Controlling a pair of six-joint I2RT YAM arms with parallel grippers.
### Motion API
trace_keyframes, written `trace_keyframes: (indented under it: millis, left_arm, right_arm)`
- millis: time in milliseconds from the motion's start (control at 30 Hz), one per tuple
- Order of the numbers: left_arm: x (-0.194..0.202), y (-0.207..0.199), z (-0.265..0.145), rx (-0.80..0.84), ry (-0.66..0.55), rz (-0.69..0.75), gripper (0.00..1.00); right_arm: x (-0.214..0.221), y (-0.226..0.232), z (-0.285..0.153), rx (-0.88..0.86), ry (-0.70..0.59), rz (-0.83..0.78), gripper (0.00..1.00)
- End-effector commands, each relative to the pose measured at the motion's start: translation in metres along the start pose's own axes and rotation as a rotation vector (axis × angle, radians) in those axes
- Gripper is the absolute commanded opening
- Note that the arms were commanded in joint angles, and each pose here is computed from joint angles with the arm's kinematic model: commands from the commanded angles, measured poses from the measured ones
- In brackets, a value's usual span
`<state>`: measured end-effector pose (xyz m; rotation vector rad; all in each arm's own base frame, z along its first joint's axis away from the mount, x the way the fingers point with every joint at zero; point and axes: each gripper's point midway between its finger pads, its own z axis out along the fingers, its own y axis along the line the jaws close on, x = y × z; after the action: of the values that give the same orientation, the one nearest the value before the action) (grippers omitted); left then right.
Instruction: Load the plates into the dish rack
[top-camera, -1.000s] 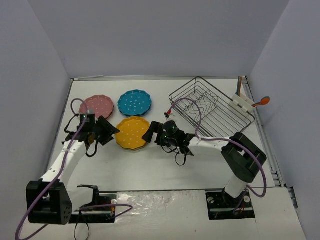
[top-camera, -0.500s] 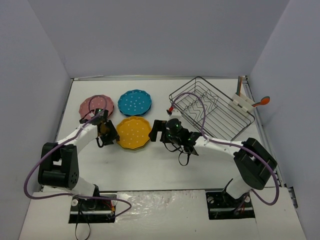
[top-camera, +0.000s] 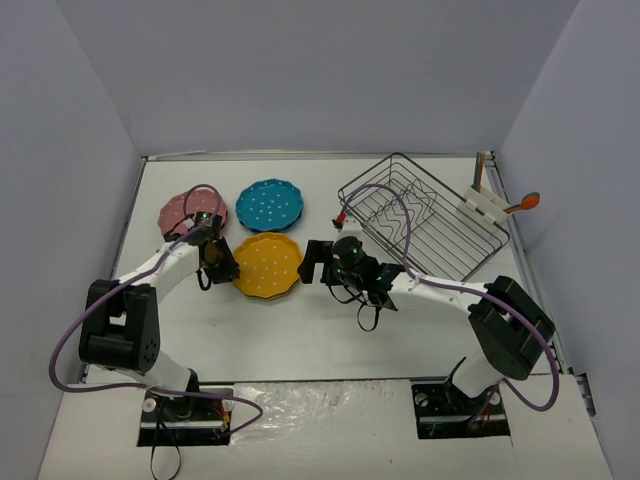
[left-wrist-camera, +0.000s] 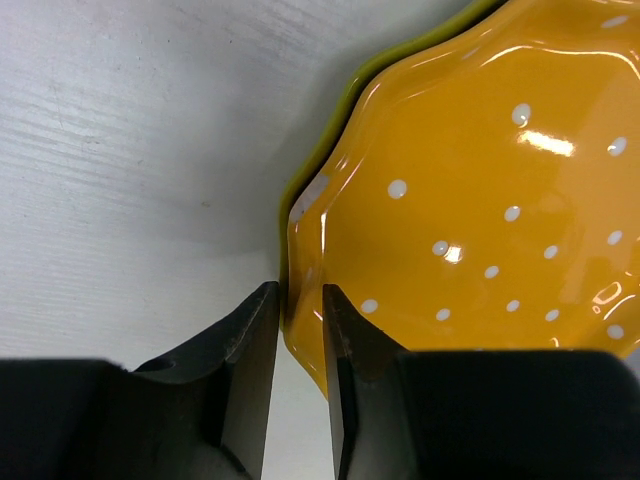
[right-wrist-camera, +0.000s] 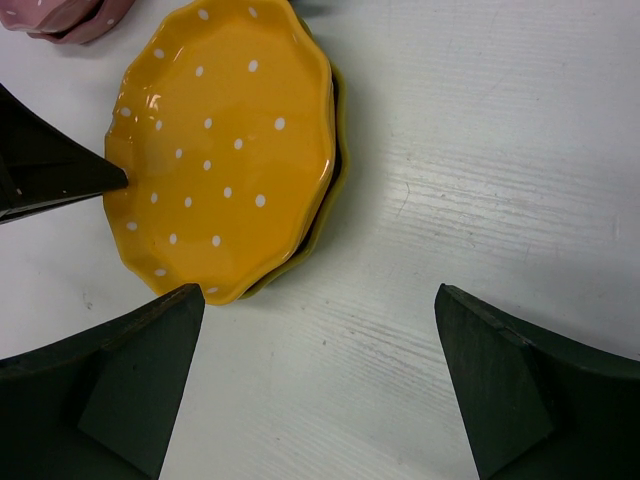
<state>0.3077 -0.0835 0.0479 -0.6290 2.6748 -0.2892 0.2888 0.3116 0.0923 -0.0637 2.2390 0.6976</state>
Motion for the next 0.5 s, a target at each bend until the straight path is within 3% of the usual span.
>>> trace_keyframes:
  millis: [0, 300, 467]
  left_arm:
    - [-0.0235, -0.0161, -0.0112, 0.025, -0.068, 0.036, 0.19]
    - [-0.0232, -0.0178, -0.0070, 0.017, -0.058, 0.048, 0.12]
    - [-0.0254, -0.0205, -0.0136, 0.022, -0.067, 0.062, 0.00]
  right_arm:
    - [-0.0317, 0.0189, -0.0078, -0.062, -0.093, 0.007, 0.97]
    - [-0.0294, 0.0187, -0.0063, -0.067, -0.088, 0.002, 0.98]
    - [-0.0297, 0.0252, -0.0016, -0.090, -0.079, -0.002, 0.98]
